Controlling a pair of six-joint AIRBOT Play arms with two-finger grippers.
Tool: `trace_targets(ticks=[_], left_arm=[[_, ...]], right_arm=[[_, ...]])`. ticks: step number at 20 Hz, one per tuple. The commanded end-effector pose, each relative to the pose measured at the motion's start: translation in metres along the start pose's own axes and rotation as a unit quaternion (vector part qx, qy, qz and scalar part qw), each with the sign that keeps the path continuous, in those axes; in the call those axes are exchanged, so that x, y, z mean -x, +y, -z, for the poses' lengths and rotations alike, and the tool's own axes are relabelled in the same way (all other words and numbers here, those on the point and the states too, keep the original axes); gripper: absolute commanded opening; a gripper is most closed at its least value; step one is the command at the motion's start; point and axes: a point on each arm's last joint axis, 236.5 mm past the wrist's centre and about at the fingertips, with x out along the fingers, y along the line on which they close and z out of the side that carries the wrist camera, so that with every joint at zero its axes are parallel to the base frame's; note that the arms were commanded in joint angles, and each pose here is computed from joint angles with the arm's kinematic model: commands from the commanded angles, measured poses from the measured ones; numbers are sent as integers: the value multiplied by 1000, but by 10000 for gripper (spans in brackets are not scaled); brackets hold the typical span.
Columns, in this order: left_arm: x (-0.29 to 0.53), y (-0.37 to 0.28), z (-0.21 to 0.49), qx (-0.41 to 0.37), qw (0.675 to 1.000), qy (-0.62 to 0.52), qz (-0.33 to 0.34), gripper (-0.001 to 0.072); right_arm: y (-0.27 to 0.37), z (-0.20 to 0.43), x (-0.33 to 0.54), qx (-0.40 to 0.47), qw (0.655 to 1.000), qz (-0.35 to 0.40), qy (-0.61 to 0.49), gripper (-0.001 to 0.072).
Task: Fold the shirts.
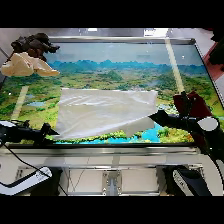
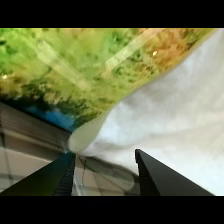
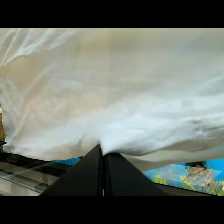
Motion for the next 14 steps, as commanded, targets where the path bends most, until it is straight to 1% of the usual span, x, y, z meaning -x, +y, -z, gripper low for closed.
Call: trace_targets(ticks=[1, 2, 4, 5, 6, 7, 8, 10, 12, 13, 14], left_arm=[[2, -14, -31, 17, 997, -65, 30, 401], [2, -15, -34, 18, 997, -71, 32, 336], [2, -14, -32, 18, 997, -67, 31, 334], [1, -14, -29, 16, 998, -61, 31, 193], [1, -15, -29, 11, 998, -60, 31, 16], [1, -19, -27, 10, 998, -56, 41, 6], [3, -31, -24, 2, 997, -49, 66, 6], [15, -76, -20, -22, 986, -43, 157, 6], [52, -137, -27, -38, 955, -70, 285, 5], [80, -167, -33, -48, 931, -94, 350, 5], [106, -188, -39, -54, 909, -114, 396, 5]], right_arm=[[2, -4, 0, -2, 1000, -4, -9, 37], [3, -5, 0, -2, 1000, -5, -11, 37], [3, -8, 0, -4, 1000, -6, -16, 37], [3, -8, 0, -4, 1000, -6, -17, 37], [3, -8, 0, -4, 1000, -6, -17, 37], [5, -8, 1, -6, 1000, -9, -17, 37], [8, -9, 2, -6, 1000, -14, -20, 37], [18, -16, 10, 8, 999, -21, -35, 36], [29, -28, 26, 21, 998, -16, -57, 35], [31, -34, 34, 26, 997, -3, -67, 35], [30, -41, 41, 34, 997, 13, -75, 35]])
